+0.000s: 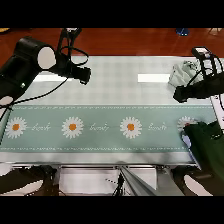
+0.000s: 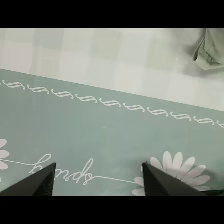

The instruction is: Fold the shirts.

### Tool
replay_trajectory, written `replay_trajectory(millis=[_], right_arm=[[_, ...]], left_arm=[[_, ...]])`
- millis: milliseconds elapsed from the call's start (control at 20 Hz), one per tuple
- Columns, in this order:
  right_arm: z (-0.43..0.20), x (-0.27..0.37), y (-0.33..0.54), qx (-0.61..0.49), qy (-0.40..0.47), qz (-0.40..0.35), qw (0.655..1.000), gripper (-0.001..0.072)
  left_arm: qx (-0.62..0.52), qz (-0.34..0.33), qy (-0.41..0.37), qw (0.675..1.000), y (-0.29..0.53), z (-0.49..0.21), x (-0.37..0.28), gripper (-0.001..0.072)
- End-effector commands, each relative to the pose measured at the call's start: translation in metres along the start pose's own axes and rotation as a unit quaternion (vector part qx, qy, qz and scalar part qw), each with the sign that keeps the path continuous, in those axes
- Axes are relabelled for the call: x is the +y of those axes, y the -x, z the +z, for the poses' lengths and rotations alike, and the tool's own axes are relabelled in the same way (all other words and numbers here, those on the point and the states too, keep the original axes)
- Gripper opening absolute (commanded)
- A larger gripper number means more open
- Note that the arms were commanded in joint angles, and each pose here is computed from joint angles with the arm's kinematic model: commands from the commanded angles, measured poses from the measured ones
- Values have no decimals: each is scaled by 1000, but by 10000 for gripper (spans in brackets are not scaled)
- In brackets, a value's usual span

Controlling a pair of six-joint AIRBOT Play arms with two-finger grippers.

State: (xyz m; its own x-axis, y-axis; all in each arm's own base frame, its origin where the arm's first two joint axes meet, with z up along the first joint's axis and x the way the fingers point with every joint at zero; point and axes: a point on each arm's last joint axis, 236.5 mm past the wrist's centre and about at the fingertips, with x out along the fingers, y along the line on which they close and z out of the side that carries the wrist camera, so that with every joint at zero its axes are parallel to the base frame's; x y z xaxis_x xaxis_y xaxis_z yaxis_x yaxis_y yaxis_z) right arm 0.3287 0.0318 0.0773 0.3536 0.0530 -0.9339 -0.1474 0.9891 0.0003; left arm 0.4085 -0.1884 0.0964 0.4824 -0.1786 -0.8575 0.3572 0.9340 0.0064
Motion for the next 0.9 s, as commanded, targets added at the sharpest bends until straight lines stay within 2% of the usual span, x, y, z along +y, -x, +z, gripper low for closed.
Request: replay_trajectory(millis=[0, 700, 850], right_arm=[[0, 0, 0, -1, 0, 0, 1000, 610], [0, 0, 0, -1, 0, 0, 1000, 610], [34, -2, 3, -73, -3, -5, 997, 610]], left_arm=[[0, 0, 0, 1000, 0, 0, 1, 718], [0, 0, 0, 1000, 0, 0, 1, 718], [0, 0, 0, 1000, 0, 0, 1, 718]])
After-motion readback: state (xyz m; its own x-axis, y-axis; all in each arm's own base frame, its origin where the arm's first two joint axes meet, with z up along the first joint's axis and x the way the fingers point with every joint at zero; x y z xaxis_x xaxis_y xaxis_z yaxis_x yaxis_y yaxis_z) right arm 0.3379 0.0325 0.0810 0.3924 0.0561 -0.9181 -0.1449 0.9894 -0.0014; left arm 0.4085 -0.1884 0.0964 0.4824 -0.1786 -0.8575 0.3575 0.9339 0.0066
